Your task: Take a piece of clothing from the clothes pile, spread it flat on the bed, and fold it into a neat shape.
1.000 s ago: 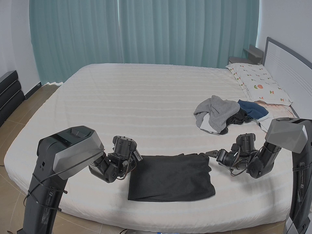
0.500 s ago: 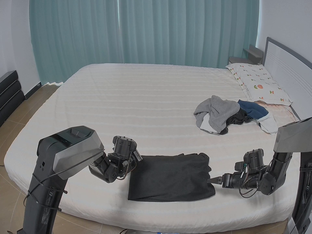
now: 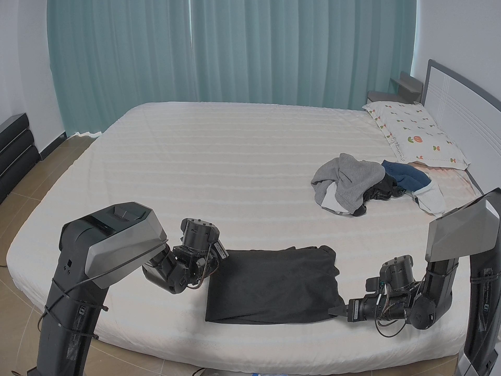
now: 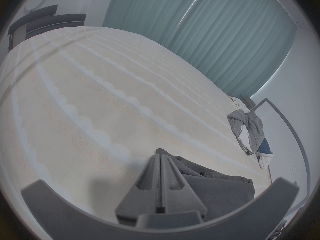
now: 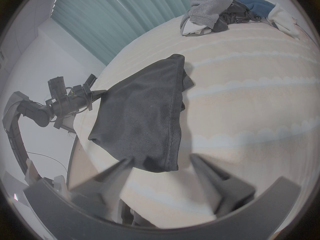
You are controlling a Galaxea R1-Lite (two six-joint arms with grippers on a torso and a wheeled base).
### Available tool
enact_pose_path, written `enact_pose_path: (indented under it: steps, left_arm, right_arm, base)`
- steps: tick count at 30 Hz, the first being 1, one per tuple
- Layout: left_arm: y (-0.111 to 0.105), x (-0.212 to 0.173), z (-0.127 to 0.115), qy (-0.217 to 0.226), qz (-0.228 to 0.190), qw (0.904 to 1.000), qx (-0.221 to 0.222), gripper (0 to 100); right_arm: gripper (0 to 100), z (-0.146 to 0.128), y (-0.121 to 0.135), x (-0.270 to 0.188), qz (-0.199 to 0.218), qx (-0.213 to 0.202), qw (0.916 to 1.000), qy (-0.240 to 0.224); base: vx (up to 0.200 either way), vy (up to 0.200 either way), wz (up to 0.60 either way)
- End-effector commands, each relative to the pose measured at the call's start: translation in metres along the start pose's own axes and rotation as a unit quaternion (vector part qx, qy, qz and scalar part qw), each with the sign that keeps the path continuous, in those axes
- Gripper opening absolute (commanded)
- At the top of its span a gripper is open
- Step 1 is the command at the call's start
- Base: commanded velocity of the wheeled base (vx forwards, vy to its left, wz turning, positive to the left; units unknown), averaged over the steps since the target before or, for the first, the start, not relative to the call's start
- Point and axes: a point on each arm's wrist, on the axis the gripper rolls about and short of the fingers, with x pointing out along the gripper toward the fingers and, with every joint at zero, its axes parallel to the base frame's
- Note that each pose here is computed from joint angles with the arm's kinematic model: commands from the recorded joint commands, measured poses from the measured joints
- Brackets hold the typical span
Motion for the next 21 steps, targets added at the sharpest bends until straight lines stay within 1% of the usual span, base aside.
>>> enact_pose_path:
  steps: [1, 6, 13, 21]
  left_arm:
    - [0.0, 0.0, 0.0, -0.001, 0.0, 1.0, 0.0, 0]
    - [0.0, 0.0, 0.0, -0.001, 0.0, 1.0, 0.0, 0]
    - [0.0, 0.0, 0.001, 0.0, 0.001, 1.0, -0.001, 0]
    - [0.0, 0.0, 0.001, 0.0, 0.002, 1.0, -0.001, 0]
  right_arm:
    - [0, -0.005, -0.001, 0.002, -0.015, -0.005, 0.9999, 0.006]
    - [0, -0.01, -0.004, -0.003, -0.025, -0.024, 0.9993, 0.013]
    - [0, -0.012, -0.007, -0.009, -0.031, -0.024, 0.9991, 0.018]
    - [0, -0.013, -0.008, -0.012, -0.031, -0.035, 0.9989, 0.01]
  base:
    - [0.0, 0.0, 0.0]
    - [0.0, 0.0, 0.0]
    - [0.0, 0.0, 0.0]
    - [0.0, 0.0, 0.0]
